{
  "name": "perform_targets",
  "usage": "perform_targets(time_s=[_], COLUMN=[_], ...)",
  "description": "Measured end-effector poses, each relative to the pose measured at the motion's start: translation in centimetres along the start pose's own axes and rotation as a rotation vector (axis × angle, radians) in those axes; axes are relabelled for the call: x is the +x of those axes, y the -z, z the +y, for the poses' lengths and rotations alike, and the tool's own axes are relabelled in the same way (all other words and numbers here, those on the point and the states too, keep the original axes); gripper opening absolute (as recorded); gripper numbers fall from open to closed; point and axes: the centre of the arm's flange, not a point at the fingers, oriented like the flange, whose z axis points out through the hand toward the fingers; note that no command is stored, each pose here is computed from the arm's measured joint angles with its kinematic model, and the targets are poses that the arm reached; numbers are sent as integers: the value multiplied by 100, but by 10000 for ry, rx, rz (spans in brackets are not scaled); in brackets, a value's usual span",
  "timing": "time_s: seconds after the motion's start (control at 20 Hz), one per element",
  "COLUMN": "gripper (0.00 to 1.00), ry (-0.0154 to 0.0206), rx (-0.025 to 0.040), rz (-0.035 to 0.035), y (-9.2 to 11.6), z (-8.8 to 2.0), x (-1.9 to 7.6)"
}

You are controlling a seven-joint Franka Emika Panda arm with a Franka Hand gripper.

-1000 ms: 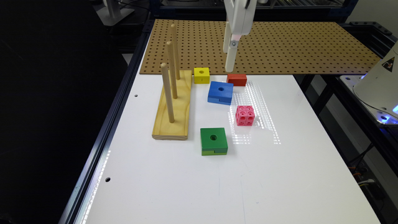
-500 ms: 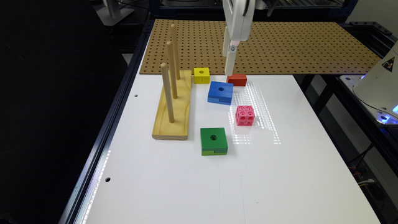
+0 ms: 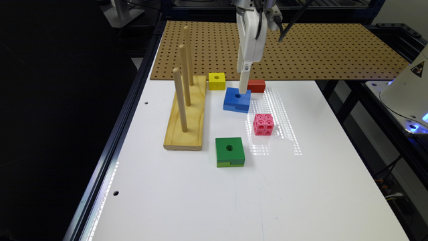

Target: Pick up blue block.

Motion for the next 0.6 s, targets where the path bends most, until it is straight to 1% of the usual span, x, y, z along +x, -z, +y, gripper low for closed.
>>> perform_targets(time_s=[0.15, 0.35, 0.45, 0.5, 0.55, 0.6], gripper=[100, 100, 100, 100, 100, 100], ry=[0, 0, 31, 45, 70, 87], rx=[-38, -18, 42, 58, 95, 131], rz=[-44, -32, 18, 29, 50, 71], y=[-72, -209, -235, -237, -231, -223], z=[3, 0, -31, -48, -90, -127], x=[-4, -2, -5, -6, -2, 4])
